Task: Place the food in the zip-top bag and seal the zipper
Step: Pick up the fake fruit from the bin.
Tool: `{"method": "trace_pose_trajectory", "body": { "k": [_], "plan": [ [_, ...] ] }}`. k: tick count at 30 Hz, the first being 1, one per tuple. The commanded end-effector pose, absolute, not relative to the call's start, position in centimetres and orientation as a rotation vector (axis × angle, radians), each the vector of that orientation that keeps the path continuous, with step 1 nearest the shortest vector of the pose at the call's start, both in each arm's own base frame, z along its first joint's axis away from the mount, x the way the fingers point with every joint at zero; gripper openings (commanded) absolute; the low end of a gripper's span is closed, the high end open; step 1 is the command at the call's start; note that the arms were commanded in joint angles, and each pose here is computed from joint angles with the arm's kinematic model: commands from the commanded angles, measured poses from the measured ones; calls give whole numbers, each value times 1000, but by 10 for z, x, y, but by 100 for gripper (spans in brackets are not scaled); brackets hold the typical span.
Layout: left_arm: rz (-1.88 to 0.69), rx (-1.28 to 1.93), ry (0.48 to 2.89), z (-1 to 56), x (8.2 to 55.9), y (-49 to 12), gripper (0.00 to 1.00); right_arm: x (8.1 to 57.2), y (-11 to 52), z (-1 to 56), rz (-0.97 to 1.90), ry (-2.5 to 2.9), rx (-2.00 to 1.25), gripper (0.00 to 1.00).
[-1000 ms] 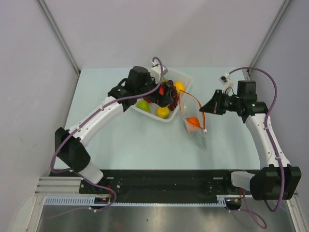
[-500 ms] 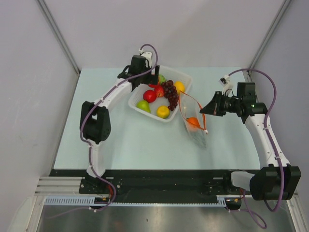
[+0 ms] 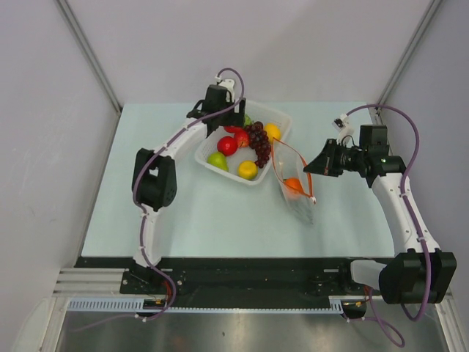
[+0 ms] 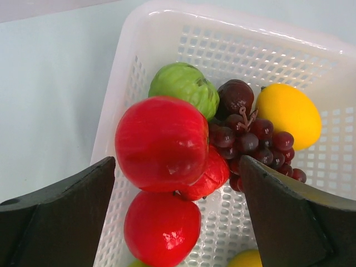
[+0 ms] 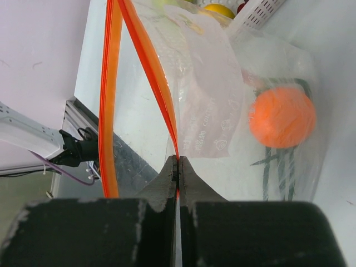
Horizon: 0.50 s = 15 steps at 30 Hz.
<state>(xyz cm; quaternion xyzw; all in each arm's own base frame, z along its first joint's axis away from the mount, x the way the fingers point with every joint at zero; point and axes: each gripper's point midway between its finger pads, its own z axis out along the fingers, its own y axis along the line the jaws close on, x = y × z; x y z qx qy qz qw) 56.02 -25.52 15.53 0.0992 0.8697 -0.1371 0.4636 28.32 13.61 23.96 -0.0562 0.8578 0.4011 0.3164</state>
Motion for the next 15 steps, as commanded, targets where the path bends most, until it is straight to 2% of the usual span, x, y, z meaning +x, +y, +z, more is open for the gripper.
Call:
{"method": "trace_pose_trajectory", "body": {
  "k": [1, 11, 15],
  "plan": [
    [-363, 242, 2074, 172, 573, -266, 96, 287, 135, 241, 1047, 2242, -165, 0],
    [-337, 287, 2067, 153, 581, -278, 96, 288, 136, 241, 1059, 2244, -169, 0],
    [-341, 297, 2055, 150, 587, -284, 89, 289, 136, 238, 1061, 2257, -167, 0]
  ]
}}
